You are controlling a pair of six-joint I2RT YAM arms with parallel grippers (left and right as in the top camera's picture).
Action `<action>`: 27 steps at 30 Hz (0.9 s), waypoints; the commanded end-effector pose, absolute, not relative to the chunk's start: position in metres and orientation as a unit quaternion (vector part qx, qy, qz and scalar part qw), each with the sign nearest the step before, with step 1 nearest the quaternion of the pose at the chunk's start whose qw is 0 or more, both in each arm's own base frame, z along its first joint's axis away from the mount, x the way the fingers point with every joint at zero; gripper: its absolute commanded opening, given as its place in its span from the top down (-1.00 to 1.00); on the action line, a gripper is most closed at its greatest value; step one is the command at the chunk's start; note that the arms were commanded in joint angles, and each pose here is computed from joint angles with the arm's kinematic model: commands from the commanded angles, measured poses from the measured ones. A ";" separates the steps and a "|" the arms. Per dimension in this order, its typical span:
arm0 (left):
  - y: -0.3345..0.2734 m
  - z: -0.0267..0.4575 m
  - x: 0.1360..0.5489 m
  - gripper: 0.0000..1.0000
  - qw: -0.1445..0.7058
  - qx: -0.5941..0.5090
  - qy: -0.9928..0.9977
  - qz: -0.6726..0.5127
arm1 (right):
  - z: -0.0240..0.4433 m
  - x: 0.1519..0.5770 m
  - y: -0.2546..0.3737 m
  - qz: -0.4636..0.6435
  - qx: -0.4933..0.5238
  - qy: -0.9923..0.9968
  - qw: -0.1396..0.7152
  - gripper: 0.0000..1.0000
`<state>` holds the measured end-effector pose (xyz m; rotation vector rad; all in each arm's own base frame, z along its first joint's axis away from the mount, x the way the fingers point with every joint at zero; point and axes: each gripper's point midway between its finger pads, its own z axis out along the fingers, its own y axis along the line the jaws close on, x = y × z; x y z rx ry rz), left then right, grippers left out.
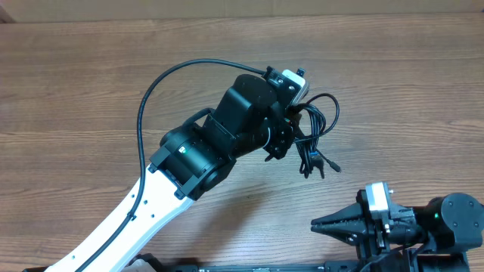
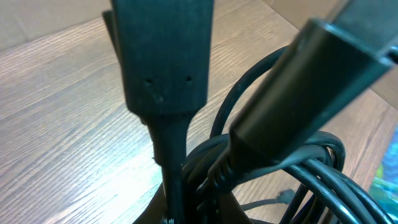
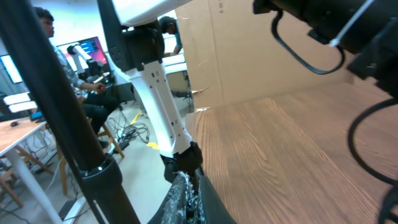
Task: Untangle cables
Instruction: 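Move the open right gripper up to the hanging cable loops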
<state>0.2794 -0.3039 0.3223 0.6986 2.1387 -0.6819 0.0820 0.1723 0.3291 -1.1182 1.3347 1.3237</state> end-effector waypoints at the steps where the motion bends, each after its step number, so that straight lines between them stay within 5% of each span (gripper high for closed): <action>1: -0.300 0.325 0.286 0.92 0.399 0.265 0.840 -0.253 | 0.336 0.071 0.173 0.536 -0.478 0.522 0.461 0.61; 2: -0.300 0.325 0.286 0.92 0.400 0.270 0.839 -0.251 | 0.336 0.073 0.173 0.534 -0.474 0.525 0.464 0.38; 3: -0.299 0.323 0.285 0.92 0.399 0.277 0.839 -0.246 | 0.336 0.079 0.173 0.528 -0.462 0.535 0.471 -0.55; 5: -0.298 0.321 0.284 0.91 0.395 0.278 0.841 -0.243 | 0.336 0.089 0.173 0.524 -0.436 0.556 0.476 -0.98; 10: -0.297 0.316 0.281 0.92 0.385 0.280 0.846 -0.240 | 0.334 0.122 0.167 0.510 -0.337 0.622 0.490 -1.00; 22: -0.322 0.319 0.244 0.92 0.326 0.332 0.822 -0.329 | 0.332 0.130 0.165 0.501 -0.317 0.634 0.497 -1.00; 27: -0.317 0.307 0.236 0.92 0.310 0.354 0.826 -0.309 | 0.320 0.162 0.150 0.476 -0.205 0.694 0.501 -1.00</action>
